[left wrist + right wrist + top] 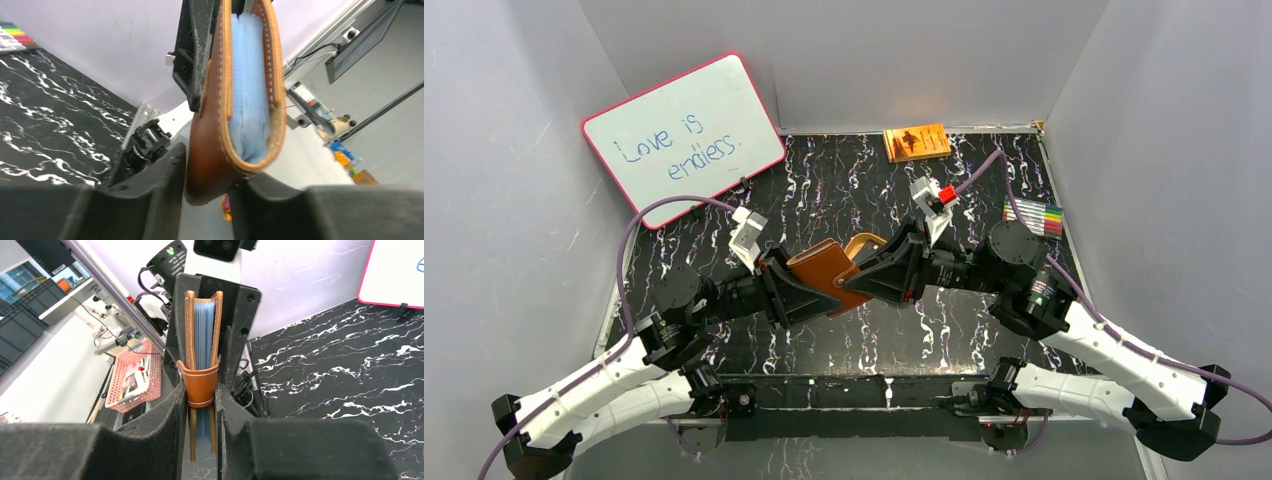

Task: Put the credit cards into the card holder
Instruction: Close the card holder, then place the card holder at the center of the board.

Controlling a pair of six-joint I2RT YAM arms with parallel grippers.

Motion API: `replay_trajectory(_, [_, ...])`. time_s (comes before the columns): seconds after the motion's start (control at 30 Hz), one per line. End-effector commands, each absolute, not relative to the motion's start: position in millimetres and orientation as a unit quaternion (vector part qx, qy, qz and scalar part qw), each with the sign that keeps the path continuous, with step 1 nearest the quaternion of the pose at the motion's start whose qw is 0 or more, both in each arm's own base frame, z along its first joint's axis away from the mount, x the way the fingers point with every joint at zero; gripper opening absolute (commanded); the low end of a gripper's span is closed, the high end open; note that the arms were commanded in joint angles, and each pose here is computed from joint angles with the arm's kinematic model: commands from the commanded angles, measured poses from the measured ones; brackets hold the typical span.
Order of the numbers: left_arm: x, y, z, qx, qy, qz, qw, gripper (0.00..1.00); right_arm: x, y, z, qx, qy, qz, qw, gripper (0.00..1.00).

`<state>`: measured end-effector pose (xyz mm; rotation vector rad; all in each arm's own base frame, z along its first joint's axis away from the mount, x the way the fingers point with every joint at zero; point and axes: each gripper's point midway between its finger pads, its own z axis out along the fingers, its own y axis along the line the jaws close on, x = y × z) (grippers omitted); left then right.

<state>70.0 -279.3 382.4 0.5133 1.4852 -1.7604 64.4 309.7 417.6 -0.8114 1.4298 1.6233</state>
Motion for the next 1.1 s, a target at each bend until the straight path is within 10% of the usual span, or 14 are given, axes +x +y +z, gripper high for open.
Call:
replay_trajectory(0.0, [62,-275,401,0.210,0.548,-0.709,0.391,0.22,61,304,443,-0.316,0.527,0.661,0.431,0.00])
replay_trajectory(0.1, [64,-272,400,0.206,0.552,-0.703,0.397,0.02,60,303,440,-0.318,0.534,0.658,0.425,0.03])
replay_trajectory(0.3, [97,-256,378,0.136,0.628,-0.628,0.440,0.00,59,290,425,-0.331,0.579,0.618,0.416,0.82])
replay_trajectory(0.63, [172,-201,215,0.009,0.886,-0.243,0.394,0.00,130,224,322,-0.198,0.777,0.379,0.463,0.87])
replay_trajectory(1.07, [261,-204,148,-0.068,0.913,-0.261,0.306,0.00,171,211,268,-0.079,0.821,0.296,0.482,0.98])
